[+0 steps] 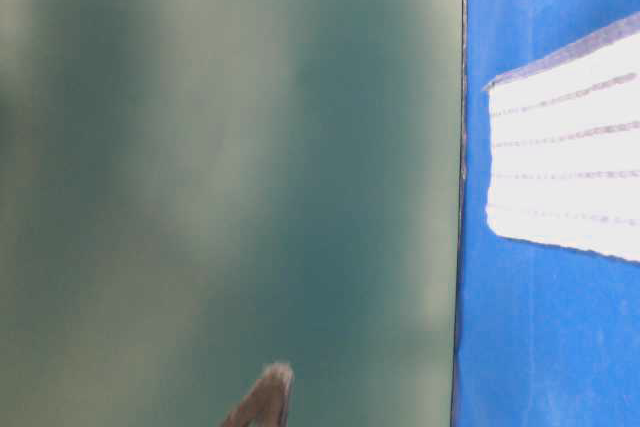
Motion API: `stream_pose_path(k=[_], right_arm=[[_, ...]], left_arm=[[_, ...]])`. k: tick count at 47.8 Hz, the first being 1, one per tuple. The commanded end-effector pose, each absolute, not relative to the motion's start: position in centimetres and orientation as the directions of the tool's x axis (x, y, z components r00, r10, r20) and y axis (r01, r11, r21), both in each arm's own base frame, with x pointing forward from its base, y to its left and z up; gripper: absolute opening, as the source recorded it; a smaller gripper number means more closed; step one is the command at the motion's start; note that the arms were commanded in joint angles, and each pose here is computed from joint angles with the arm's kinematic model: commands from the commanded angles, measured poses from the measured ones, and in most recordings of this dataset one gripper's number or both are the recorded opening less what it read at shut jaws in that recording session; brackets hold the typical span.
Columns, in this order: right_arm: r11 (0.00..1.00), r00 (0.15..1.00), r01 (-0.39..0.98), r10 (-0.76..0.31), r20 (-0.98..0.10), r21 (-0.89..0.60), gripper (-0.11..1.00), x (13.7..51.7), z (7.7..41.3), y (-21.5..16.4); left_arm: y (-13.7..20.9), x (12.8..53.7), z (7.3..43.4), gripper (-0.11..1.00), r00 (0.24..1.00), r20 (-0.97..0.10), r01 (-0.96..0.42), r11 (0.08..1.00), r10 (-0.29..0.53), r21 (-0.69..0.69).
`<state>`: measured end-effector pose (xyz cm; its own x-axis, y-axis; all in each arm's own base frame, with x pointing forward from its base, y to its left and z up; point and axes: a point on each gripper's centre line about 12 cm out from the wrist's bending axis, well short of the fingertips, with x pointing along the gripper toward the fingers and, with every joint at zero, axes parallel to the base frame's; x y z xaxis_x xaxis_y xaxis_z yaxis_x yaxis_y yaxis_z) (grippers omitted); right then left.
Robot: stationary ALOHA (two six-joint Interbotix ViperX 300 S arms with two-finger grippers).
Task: Fold the blue towel.
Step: 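Move both grippers to the far end of the strip and grasp its corners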
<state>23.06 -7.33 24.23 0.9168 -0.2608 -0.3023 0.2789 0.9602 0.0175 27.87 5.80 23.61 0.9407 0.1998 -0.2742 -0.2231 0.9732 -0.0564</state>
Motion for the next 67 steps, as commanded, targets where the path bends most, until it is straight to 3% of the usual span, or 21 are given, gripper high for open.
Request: stream_pose_path(k=[1, 11, 24, 33, 56, 67], right_arm=[[0.946, 0.905, 0.323, -0.302, -0.299, 0.024, 0.56, 23.5, 24.6, -8.7], [0.898, 0.826, 0.438, -0.392, -0.404, 0.025, 0.59, 25.0, 22.1, -13.3], [0.859, 0.731, 0.512, -0.421, -0.538, 0.024, 0.61, 28.2, 17.9, -18.5], [0.845, 0.691, 0.534, -0.419, -0.590, 0.026, 0.66, 30.1, 15.2, -21.2], [0.828, 0.651, 0.559, -0.398, -0.646, 0.053, 0.66, 31.8, 10.0, -24.4], [0.828, 0.643, 0.559, -0.398, -0.654, 0.046, 0.63, 32.0, 9.5, -24.8]], left_arm=[[7.4, 29.3, 24.1, 0.76, 0.935, -0.261, -0.263, 0.963, 0.241, -0.052], [11.8, 32.4, 20.9, 0.76, 0.881, -0.343, -0.363, 0.930, 0.326, -0.048], [17.3, 35.8, 16.6, 0.77, 0.811, -0.428, -0.460, 0.887, 0.398, -0.047], [19.9, 36.8, 14.9, 0.86, 0.782, -0.451, -0.502, 0.863, 0.430, -0.047], [23.3, 38.9, 9.0, 0.90, 0.729, -0.521, -0.541, 0.840, 0.444, -0.043], [24.1, 38.8, 7.1, 0.87, 0.706, -0.551, -0.556, 0.830, 0.446, -0.040]])
